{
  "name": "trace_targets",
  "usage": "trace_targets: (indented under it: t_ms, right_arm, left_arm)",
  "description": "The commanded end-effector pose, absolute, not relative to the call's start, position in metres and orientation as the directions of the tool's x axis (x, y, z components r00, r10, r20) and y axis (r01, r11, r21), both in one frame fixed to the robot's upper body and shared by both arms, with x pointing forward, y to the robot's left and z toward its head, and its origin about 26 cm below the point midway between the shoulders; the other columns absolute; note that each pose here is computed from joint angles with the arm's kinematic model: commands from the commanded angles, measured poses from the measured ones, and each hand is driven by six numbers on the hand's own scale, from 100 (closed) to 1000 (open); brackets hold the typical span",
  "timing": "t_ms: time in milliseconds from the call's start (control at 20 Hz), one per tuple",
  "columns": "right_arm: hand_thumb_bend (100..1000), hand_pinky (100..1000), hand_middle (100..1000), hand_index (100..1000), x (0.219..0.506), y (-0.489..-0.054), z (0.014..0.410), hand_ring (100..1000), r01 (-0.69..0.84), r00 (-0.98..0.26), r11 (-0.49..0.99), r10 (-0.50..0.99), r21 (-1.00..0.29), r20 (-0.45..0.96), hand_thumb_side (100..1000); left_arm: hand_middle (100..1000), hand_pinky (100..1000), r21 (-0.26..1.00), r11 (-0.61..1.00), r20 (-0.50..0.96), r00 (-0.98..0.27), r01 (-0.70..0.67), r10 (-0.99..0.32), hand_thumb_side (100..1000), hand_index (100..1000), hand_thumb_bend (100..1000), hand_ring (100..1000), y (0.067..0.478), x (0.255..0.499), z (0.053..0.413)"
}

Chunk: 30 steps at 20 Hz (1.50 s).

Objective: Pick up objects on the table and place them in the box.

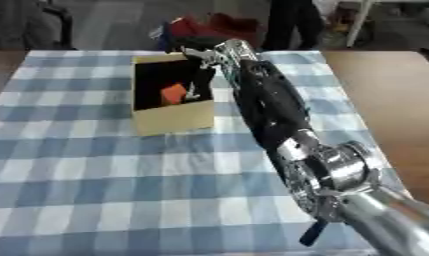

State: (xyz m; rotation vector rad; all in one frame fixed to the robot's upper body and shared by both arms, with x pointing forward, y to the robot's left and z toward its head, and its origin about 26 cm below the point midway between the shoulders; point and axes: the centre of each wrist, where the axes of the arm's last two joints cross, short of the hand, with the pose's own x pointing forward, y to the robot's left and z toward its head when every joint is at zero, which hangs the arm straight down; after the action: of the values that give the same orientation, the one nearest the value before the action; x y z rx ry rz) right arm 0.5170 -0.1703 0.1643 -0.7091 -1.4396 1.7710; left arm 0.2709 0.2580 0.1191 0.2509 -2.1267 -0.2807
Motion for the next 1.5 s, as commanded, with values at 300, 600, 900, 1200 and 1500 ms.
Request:
trace_targets:
  t_ms: [300,600,900,1200,1500]
  right_arm:
    - [625,810,933,994,0.523,-0.204,0.208,858,-0.062,-0.494,-0.028,0.869,-0.998,0.006,333]
    - [541,804,906,979,0.523,-0.255,0.225,840,-0.018,-0.277,0.097,0.956,-0.995,0.098,333]
    - [539,801,885,969,0.516,-0.313,0.223,825,0.030,0.019,0.200,0.979,-0.979,0.201,317]
    - [544,798,866,959,0.504,-0.365,0.220,815,0.119,0.292,0.263,0.912,-0.957,0.287,304]
    - [518,797,866,956,0.491,-0.401,0.183,819,0.105,0.474,0.243,0.840,-0.964,0.264,297]
  left_arm:
    - [646,839,0.305,0.950,0.781,-0.552,-0.073,-0.293,591,748,100,661,0.260,0.272,0.125]
    - [647,839,0.308,0.948,0.781,-0.547,-0.083,-0.302,592,748,100,661,0.262,0.272,0.124]
    - [648,839,0.311,0.946,0.782,-0.541,-0.094,-0.310,592,747,100,662,0.264,0.272,0.123]
    - [650,839,0.315,0.943,0.784,-0.531,-0.104,-0.321,592,747,100,662,0.267,0.270,0.120]
    - [651,839,0.321,0.941,0.785,-0.524,-0.110,-0.329,591,747,100,662,0.269,0.269,0.119]
